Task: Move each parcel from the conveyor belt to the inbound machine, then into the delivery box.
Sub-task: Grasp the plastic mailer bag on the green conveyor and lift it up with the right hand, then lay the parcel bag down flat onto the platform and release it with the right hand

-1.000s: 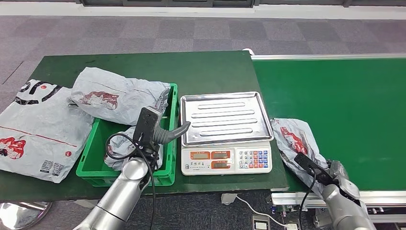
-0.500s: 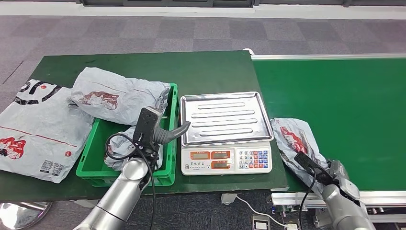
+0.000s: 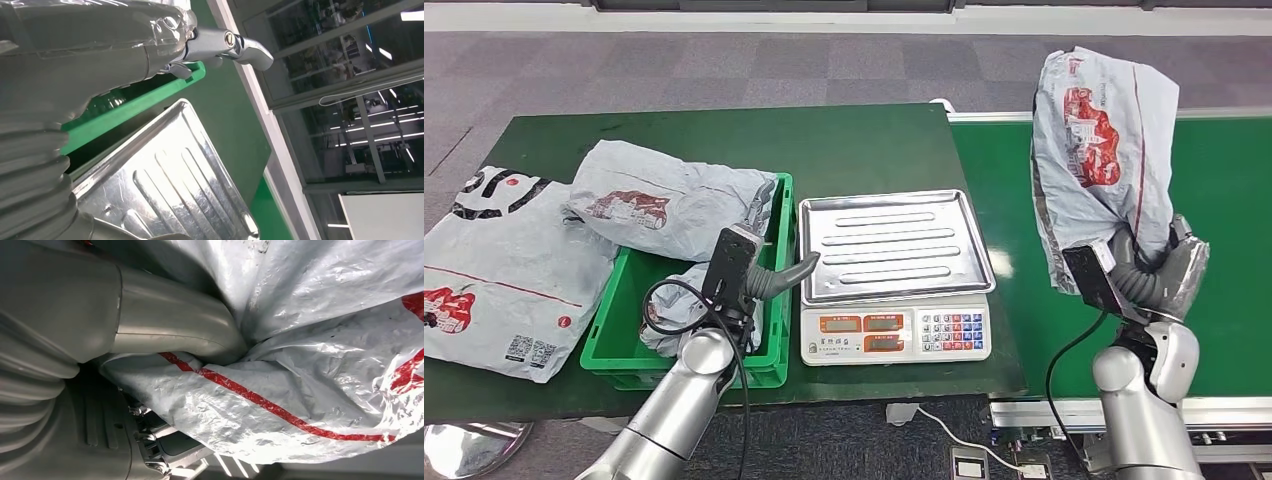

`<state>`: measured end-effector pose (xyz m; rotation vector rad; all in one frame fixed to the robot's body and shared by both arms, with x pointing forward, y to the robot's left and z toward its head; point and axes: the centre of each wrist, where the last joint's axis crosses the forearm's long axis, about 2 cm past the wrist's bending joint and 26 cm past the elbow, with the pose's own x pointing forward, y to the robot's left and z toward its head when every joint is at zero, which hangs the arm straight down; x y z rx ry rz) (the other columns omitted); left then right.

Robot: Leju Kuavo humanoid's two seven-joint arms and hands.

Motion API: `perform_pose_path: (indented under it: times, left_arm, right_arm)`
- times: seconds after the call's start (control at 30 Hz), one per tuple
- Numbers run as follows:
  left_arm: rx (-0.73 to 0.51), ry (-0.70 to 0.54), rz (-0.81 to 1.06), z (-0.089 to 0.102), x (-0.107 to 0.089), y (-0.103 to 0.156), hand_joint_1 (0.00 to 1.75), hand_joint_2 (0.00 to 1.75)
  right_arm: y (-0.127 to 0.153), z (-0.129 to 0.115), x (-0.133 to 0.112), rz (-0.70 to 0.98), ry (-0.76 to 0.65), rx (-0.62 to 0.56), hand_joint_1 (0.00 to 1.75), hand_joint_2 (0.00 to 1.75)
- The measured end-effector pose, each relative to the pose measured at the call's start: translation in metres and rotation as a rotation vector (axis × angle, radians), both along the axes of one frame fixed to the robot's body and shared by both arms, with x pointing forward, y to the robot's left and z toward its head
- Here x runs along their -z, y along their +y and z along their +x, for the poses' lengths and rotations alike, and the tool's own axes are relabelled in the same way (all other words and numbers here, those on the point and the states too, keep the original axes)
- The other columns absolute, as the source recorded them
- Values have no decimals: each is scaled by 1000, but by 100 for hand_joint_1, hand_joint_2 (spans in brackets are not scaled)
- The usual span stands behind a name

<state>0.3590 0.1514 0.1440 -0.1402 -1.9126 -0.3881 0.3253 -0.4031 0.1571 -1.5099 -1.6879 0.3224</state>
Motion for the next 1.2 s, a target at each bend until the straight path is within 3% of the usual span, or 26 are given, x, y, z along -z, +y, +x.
perform_pose_path:
  times: [0.27, 0.5, 0.77, 0.87, 1.07, 1.2]
  left_arm:
    - [5, 19, -3, 0, -1, -3, 0, 175]
    - [15, 15, -4, 2, -3, -6, 0, 175]
    - [13, 15, -3, 3, -2, -8, 0, 175]
    - [-13, 5, 3, 3, -2, -8, 0, 175]
    - [-27, -4, 2, 6, -4, -10, 0, 175]
    - [-27, -1, 4, 7, -4, -11, 0, 175]
  right_arm:
    - [17, 2, -13, -4, -1, -90, 175, 175]
    - [40, 7, -10, 62, 86, -260, 175, 175]
    - [54, 10, -10, 88, 110, -330, 175, 175]
    - [68, 13, -6, 131, 235, -435, 175, 175]
    - [123, 8, 19, 168, 454, -559, 175, 175]
    - [133, 2, 32, 196, 563, -616, 175, 175]
